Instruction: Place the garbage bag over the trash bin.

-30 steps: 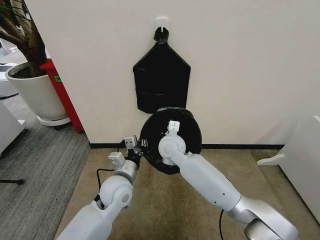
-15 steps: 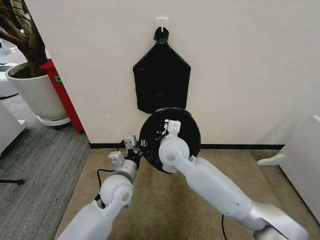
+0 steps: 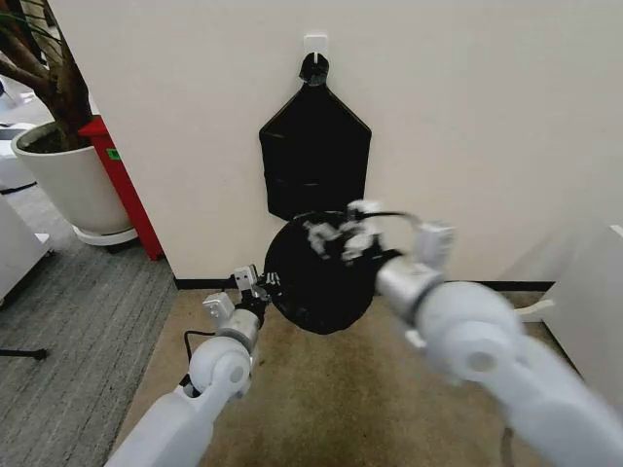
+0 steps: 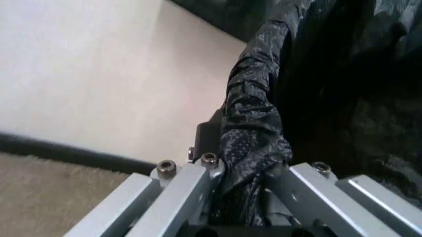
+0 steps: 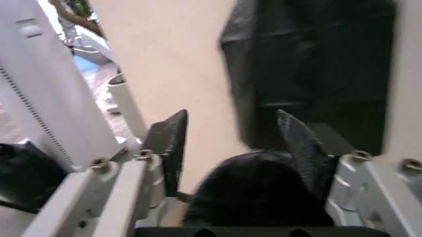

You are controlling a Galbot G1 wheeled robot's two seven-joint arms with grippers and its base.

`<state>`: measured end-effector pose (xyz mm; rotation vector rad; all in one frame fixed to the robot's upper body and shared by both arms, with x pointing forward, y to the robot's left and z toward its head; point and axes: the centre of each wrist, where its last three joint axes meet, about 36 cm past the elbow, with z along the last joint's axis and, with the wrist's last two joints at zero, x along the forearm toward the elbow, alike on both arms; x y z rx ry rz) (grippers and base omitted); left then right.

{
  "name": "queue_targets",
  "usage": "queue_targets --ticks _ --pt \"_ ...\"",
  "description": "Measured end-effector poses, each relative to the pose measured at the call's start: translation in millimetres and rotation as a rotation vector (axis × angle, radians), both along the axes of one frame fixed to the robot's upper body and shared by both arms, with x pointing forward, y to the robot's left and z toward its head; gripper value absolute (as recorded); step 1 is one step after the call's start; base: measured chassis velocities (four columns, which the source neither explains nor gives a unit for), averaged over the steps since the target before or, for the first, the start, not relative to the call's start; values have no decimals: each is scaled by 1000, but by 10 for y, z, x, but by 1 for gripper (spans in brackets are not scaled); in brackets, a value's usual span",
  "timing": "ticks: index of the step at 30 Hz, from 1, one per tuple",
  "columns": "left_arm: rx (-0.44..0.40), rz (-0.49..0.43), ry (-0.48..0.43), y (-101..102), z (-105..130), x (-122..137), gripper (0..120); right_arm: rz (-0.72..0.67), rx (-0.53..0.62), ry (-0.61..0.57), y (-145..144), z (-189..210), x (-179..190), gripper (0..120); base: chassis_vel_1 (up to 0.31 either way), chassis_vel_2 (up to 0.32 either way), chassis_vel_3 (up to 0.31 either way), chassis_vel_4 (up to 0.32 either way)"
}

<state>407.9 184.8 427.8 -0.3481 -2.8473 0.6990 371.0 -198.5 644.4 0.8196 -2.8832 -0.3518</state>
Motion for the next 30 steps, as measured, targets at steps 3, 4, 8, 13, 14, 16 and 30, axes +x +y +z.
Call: queue_targets --ticks 3,4,8,13,14,16,30 --pt "-2 -42 -70 46 -67 2 2 -7 4 30 -221 33 161 61 0 0 0 0" --pt "-2 -71 -121 76 -108 12 2 -2 19 75 -363 77 286 66 0 0 0 0" --pt "4 -118 -228 118 -184 37 2 29 59 186 -555 178 512 79 0 0 0 0" --pt "52 -150 -338 141 -236 48 2 105 97 375 -733 257 841 97 0 0 0 0" --pt "62 -155 -347 144 -242 43 2 116 95 392 -747 277 870 98 0 0 0 0" --pt "78 -160 -361 154 -251 38 2 124 88 407 -763 290 905 100 0 0 0 0" --pt "93 -172 -386 181 -208 46 2 62 37 455 -805 63 1138 100 0 0 0 0"
